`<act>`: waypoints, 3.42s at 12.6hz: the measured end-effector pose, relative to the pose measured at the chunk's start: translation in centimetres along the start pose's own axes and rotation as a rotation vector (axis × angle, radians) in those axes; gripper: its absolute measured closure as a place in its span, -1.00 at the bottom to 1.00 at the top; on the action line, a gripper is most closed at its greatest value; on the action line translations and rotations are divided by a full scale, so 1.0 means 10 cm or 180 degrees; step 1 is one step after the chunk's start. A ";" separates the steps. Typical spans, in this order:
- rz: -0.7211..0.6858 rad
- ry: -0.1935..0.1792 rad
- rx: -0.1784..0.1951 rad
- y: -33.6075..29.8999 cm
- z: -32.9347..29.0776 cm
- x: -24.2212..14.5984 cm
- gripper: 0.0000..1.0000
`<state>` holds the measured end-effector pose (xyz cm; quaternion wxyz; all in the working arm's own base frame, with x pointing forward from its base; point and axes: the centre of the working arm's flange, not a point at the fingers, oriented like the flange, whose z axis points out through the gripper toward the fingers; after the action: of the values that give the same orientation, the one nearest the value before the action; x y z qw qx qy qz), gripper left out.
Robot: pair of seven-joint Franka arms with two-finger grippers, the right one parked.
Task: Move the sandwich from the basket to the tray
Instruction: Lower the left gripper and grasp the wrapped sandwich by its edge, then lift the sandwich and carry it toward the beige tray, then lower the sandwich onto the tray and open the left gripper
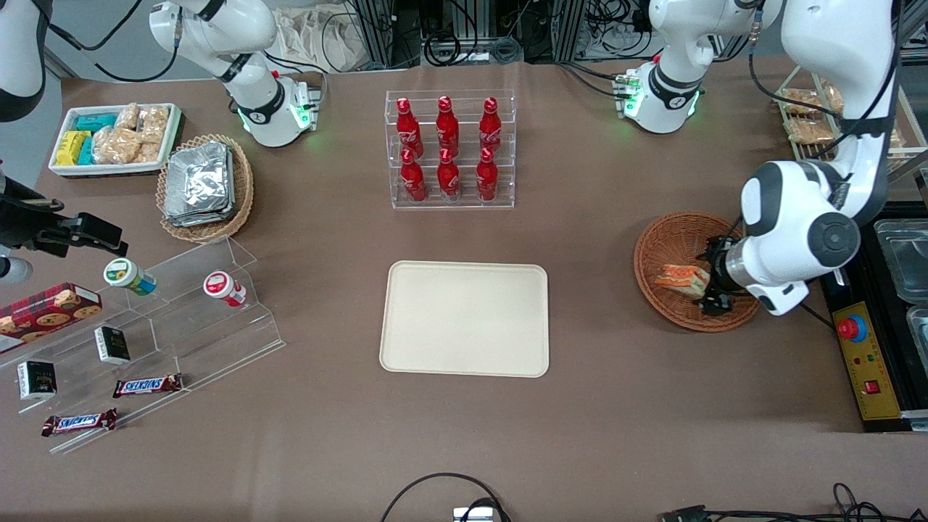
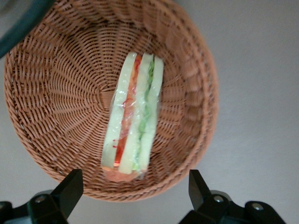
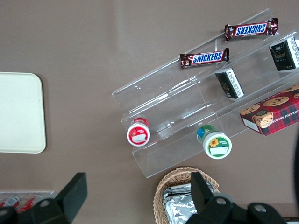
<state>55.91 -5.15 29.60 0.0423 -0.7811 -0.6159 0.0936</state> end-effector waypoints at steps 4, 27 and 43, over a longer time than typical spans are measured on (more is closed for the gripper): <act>0.0312 0.0072 0.0184 -0.13 0.24 0.03 -1.00; 0.2167 0.0207 0.0000 0.52 -0.99 -1.11 0.61; 0.4319 -0.0100 0.0312 0.78 0.82 -3.55 0.63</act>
<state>53.79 -41.86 23.45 0.0006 -0.9902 0.0148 0.1386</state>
